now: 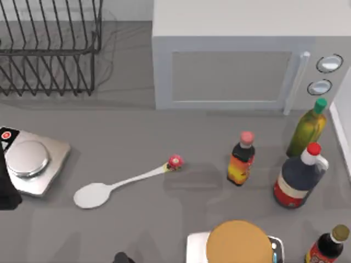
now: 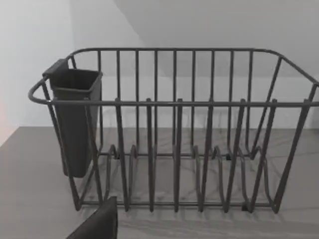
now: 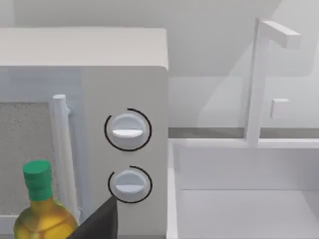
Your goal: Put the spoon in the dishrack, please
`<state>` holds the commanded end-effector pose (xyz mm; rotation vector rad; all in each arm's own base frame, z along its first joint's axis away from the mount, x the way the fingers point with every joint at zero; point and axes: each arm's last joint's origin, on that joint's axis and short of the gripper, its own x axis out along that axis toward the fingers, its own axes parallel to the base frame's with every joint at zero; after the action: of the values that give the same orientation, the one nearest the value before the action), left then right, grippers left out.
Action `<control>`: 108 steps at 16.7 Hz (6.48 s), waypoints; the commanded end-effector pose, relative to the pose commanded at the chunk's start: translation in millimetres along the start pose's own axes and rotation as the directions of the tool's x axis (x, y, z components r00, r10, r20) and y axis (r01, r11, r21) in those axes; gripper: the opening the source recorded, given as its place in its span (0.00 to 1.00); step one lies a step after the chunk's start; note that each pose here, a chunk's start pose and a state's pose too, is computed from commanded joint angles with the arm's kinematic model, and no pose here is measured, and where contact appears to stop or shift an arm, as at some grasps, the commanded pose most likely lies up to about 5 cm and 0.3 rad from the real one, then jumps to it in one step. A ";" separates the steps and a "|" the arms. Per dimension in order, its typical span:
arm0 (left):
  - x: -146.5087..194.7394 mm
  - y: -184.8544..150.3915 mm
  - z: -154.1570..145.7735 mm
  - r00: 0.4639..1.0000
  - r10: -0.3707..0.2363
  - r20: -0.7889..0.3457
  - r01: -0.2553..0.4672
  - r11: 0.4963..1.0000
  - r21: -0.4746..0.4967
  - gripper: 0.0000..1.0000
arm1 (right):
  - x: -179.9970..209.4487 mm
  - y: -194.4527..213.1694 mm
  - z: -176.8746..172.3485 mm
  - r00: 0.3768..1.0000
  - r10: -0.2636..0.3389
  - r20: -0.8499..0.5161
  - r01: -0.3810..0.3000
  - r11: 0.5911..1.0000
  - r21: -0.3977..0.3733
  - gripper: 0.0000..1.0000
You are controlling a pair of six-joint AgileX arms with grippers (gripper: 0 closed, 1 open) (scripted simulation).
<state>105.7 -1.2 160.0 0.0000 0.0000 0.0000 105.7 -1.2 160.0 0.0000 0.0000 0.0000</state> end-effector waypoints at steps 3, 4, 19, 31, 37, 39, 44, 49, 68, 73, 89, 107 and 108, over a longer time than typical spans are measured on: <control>-0.2 -0.6 2.0 1.000 -0.006 -0.005 0.006 1.000 0.006 1.00 | 0.0 0.0 0.0 1.000 0.000 0.000 0.000 1.000 0.000 1.00; -0.5 -1.7 6.2 1.000 -0.016 -0.014 0.016 1.000 0.017 1.00 | 0.0 0.0 0.0 1.000 0.000 0.000 0.000 1.000 0.000 1.00; 119.3 -92.7 128.0 0.640 -0.242 -0.729 0.596 0.756 0.272 1.00 | 0.0 0.0 0.0 1.000 0.000 0.000 0.000 1.000 0.000 1.00; 214.6 -211.7 32.4 0.004 -0.006 -1.000 0.919 0.395 0.001 1.00 | 0.0 0.0 0.0 1.000 0.000 0.000 0.000 1.000 0.000 1.00; 215.3 -210.6 31.0 0.003 -0.004 -1.000 0.918 0.397 0.001 1.00 | 0.0 0.0 0.0 1.000 0.000 0.000 0.000 1.000 0.000 1.00; 215.6 -211.8 19.0 -0.002 -0.002 -1.000 0.919 0.394 -0.003 1.00 | 0.0 0.0 0.0 1.000 0.000 0.000 0.000 1.000 0.000 1.00; 218.2 -214.4 -41.7 0.012 -0.012 -1.000 0.919 0.394 0.007 1.00 | 0.0 0.0 0.0 1.000 0.000 0.000 0.000 1.000 0.000 1.00; 214.9 -212.7 -67.9 0.002 -0.005 -1.000 0.920 0.393 0.000 1.00 | 0.0 0.0 0.0 1.000 0.000 0.000 0.000 1.000 0.000 1.00; 214.9 -212.7 -67.9 0.002 -0.005 -1.000 0.920 0.393 0.000 0.00 | 0.0 0.0 0.0 1.000 0.000 0.000 0.000 1.000 0.000 1.00; 213.7 -212.4 -46.4 0.016 -0.036 -0.999 0.917 0.399 0.000 0.00 | 0.0 0.0 0.0 1.000 0.000 0.000 0.000 1.000 0.000 1.00; 215.5 -214.1 147.5 0.010 -0.032 -0.999 0.918 0.397 -0.003 0.00 | 0.0 0.0 0.0 1.000 0.000 0.000 0.000 1.000 0.000 1.00; 190.2 -59.0 228.0 0.693 -0.262 -0.672 0.453 0.883 0.123 0.00 | 0.0 0.0 0.0 1.000 0.000 0.000 0.000 1.000 0.000 1.00; 180.3 -42.9 234.5 0.767 -0.247 -0.593 0.384 0.916 0.115 0.00 | 0.0 0.0 0.0 1.000 0.000 0.000 0.000 1.000 0.000 1.00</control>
<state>286.0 -44.0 394.5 0.2368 0.6071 -0.3464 105.7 -1.2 160.0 0.0000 0.0000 0.0000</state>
